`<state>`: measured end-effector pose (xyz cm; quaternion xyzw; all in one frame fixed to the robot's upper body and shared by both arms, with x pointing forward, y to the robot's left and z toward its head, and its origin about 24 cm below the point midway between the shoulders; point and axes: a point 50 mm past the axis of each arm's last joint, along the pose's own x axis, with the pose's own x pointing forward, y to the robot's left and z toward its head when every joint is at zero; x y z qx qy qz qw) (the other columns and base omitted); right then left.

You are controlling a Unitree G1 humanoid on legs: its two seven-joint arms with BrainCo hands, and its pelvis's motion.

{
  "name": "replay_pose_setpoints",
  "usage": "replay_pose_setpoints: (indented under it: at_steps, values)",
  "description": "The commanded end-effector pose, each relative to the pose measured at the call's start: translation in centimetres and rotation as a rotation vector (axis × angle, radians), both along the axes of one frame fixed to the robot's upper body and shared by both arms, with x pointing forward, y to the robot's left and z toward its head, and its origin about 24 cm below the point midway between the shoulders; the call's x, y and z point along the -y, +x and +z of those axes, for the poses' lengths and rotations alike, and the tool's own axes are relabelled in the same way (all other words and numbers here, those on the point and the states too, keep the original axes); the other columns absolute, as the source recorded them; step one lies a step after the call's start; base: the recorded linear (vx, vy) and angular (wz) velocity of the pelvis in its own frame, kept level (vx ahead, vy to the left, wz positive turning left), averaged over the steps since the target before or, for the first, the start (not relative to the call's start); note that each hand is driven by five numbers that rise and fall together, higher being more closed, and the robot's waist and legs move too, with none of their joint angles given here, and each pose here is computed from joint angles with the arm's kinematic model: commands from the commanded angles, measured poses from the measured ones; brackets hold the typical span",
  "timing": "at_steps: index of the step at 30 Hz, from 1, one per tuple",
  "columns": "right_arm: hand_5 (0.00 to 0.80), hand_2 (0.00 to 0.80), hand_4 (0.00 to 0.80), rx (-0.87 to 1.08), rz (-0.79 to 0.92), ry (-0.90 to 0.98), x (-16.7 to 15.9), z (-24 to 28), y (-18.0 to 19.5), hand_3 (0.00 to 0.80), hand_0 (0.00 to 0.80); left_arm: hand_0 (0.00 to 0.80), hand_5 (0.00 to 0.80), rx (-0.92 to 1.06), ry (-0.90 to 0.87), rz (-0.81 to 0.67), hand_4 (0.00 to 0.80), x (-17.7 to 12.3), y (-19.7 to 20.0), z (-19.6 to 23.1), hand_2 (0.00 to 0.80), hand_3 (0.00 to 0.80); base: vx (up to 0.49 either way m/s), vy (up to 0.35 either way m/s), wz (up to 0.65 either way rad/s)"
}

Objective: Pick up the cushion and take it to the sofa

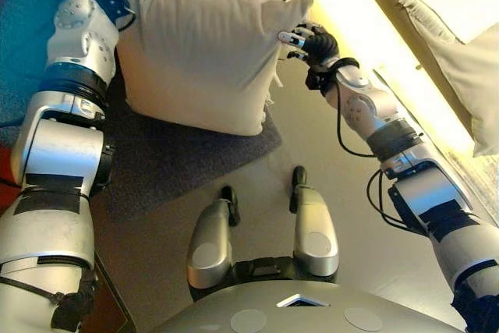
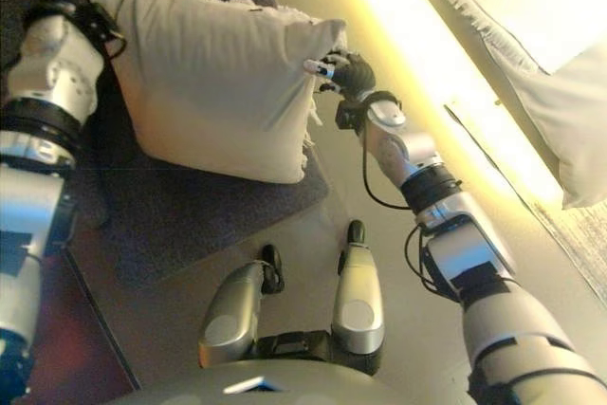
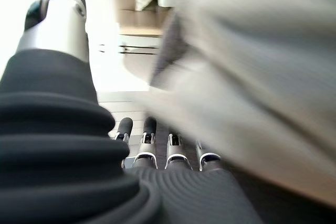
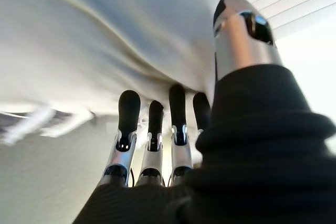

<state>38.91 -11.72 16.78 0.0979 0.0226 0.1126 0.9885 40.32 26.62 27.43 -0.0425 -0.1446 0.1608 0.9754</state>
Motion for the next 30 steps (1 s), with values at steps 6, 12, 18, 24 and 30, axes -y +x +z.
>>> replay_pose_setpoints:
  at_steps: [6,12,18,24,30]
  values:
    - [0.000,0.000,0.000,0.109,-0.162,0.113,4.7,1.6,-0.1,0.000,0.000,0.000,0.000,0.088,0.174,-0.019,0.000,-0.8,-1.5,0.9,0.000,0.000,0.067,0.025,0.05]
    - [0.000,0.000,0.000,0.093,-0.191,0.116,6.5,-0.2,-1.1,0.000,0.000,0.000,0.000,0.073,0.152,0.017,0.000,-3.0,-2.8,-1.2,0.000,0.000,0.068,0.027,0.07]
    - [0.000,0.000,0.000,0.085,-0.170,0.126,6.5,-2.7,-3.1,0.000,0.000,0.000,0.000,0.112,0.079,-0.099,0.000,-1.9,-4.1,-4.9,0.000,0.000,0.022,0.016,0.04]
    - [0.000,0.000,0.000,0.112,-0.065,0.110,5.8,-5.4,-5.9,0.000,0.000,0.000,0.000,0.183,-0.112,-0.293,0.000,1.4,-6.5,-8.9,0.000,0.000,-0.006,0.001,0.05]
    - [0.000,0.000,0.000,0.195,0.016,0.145,5.0,-6.9,-9.0,0.000,0.000,0.000,0.000,0.182,-0.254,-0.459,0.000,6.1,-10.0,-13.7,0.000,0.000,-0.002,-0.001,-0.01]
